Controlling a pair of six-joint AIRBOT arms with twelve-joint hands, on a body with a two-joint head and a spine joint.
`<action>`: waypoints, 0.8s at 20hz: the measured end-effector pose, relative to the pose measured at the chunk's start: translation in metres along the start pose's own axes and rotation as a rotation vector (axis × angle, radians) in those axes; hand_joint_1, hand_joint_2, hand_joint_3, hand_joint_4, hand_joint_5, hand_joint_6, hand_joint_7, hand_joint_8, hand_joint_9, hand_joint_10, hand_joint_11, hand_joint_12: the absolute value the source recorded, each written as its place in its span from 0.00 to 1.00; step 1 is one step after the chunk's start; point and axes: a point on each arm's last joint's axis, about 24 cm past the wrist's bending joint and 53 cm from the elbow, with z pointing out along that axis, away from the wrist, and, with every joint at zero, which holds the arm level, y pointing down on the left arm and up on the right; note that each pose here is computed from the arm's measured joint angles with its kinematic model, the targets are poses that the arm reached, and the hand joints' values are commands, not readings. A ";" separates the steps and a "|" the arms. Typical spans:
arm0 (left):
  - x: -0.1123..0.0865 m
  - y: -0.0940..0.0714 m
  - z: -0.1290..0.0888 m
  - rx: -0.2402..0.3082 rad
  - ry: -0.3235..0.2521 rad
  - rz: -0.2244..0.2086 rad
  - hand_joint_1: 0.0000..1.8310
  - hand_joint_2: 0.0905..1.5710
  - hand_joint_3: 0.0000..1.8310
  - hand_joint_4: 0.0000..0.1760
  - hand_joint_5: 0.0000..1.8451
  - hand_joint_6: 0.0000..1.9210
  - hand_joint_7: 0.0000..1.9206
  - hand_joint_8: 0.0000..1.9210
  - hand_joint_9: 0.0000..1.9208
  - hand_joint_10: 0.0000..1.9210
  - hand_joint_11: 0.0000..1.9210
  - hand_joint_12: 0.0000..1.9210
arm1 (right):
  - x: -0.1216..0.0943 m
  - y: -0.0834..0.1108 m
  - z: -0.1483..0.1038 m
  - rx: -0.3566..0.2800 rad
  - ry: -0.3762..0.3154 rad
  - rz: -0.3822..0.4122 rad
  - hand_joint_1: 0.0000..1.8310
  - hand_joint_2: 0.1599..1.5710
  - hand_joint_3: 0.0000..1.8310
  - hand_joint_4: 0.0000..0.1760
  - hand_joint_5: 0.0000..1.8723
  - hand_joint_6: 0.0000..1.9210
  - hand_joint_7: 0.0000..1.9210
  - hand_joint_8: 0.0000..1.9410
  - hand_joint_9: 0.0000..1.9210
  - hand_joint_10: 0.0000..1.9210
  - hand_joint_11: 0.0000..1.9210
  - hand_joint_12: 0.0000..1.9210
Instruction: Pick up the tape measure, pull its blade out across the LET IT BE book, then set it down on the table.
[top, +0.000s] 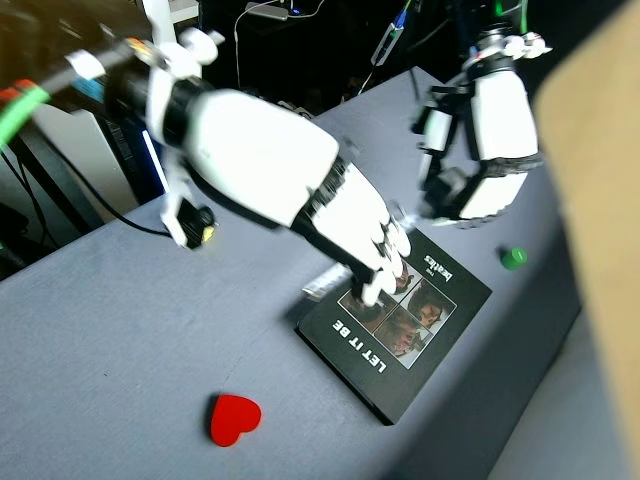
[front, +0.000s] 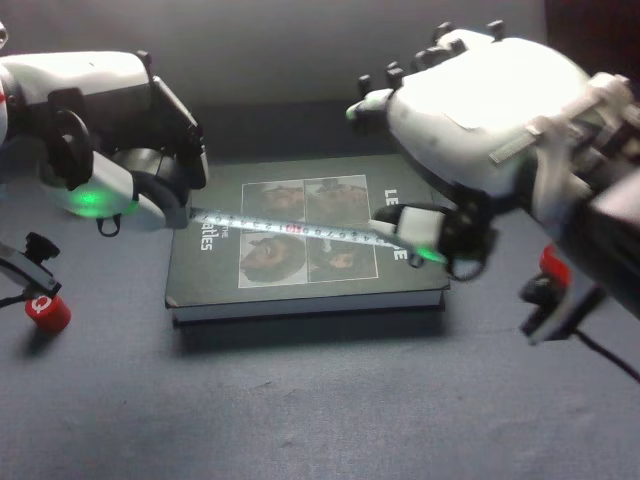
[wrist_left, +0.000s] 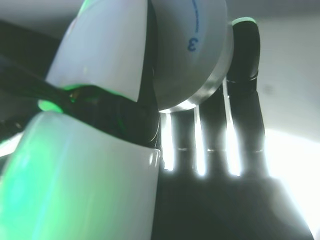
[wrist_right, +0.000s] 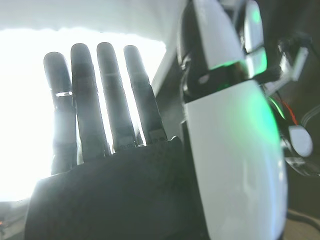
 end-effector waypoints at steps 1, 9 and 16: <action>-0.001 -0.001 0.000 -0.002 -0.002 -0.016 0.75 0.71 0.00 0.00 0.50 0.45 0.51 0.57 0.41 0.73 0.36 0.73 | 0.002 -0.006 0.006 0.032 0.035 0.054 0.50 0.66 0.00 0.00 0.34 0.01 0.38 0.01 0.38 0.02 0.17 0.52; -0.025 -0.003 0.002 -0.001 -0.049 -0.136 0.75 0.71 0.00 0.00 0.49 0.46 0.51 0.57 0.41 0.73 0.36 0.73 | -0.023 -0.011 0.027 0.039 -0.037 0.124 0.52 0.67 0.00 0.00 0.38 0.01 0.42 0.01 0.41 0.02 0.21 0.53; -0.037 -0.001 0.002 0.000 -0.070 -0.169 0.75 0.71 0.00 0.00 0.49 0.46 0.51 0.57 0.42 0.73 0.37 0.73 | -0.033 0.018 0.051 -0.032 -0.069 0.115 0.53 0.67 0.00 0.00 0.40 0.02 0.42 0.01 0.42 0.02 0.22 0.53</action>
